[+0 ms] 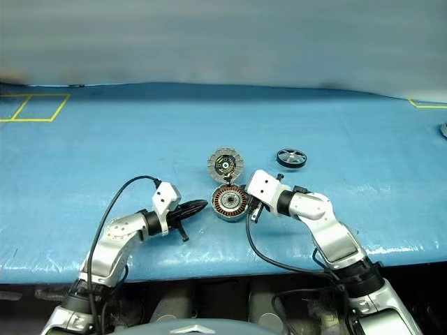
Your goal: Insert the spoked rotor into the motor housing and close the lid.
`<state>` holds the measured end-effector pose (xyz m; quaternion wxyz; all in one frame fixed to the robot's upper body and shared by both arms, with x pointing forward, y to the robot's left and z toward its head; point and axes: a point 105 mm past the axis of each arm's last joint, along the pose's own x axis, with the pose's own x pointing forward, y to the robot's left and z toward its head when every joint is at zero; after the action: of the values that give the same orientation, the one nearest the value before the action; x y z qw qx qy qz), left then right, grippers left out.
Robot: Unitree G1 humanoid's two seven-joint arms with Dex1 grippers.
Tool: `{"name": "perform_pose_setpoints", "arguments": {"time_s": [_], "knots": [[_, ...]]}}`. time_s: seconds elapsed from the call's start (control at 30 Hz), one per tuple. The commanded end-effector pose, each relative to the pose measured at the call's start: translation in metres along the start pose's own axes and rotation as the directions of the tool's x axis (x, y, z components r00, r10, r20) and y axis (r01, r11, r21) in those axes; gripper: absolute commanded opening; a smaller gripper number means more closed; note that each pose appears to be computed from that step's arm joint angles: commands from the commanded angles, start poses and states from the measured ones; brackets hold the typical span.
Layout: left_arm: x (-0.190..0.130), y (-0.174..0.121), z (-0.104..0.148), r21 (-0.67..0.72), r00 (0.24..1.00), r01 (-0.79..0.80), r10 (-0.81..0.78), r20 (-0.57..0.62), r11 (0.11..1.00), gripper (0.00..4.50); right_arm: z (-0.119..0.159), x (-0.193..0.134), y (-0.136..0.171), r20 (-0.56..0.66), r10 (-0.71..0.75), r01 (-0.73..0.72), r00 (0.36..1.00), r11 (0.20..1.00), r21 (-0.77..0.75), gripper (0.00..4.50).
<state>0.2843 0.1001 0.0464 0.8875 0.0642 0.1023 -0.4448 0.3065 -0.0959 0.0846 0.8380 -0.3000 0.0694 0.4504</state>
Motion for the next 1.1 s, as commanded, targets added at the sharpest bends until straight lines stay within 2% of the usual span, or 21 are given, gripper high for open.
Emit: {"name": "perform_pose_setpoints", "arguments": {"time_s": [0.03,0.17,0.37,0.5,0.73,0.93,1.1], "knots": [[-0.005,0.002,0.019,0.03,0.995,-0.031,0.029,0.093,0.999,0.0,0.014,0.007,-0.003,0.047,-0.006,0.008,0.999,1.0,-0.03,0.04],[-0.006,0.005,0.013,0.008,0.993,-0.068,0.067,0.094,0.998,0.0,0.012,0.017,0.005,0.049,0.01,-0.009,0.999,1.0,-0.022,0.04],[-0.008,0.003,0.009,-0.011,0.994,-0.064,0.065,0.083,0.998,0.0,0.028,0.024,0.015,0.121,0.026,-0.027,0.992,1.0,0.006,0.04],[-0.008,0.003,0.008,-0.017,0.995,-0.059,0.061,0.077,0.998,0.0,0.026,0.025,0.019,0.117,0.032,-0.033,0.993,0.999,0.014,0.04],[-0.005,0.001,0.008,-0.012,0.996,-0.05,0.051,0.074,0.999,0.0,-0.006,0.032,0.029,0.006,0.05,-0.05,0.999,0.998,0.046,0.04],[-0.005,0.0,0.007,-0.013,0.996,-0.049,0.049,0.07,0.999,0.0,-0.019,0.035,0.039,-0.058,0.079,-0.077,0.995,0.996,0.04,0.04],[-0.005,0.001,0.006,-0.017,0.996,-0.052,0.053,0.067,0.998,0.0,-0.027,0.031,0.05,-0.136,0.137,-0.144,0.981,0.989,-0.043,0.04]]}}
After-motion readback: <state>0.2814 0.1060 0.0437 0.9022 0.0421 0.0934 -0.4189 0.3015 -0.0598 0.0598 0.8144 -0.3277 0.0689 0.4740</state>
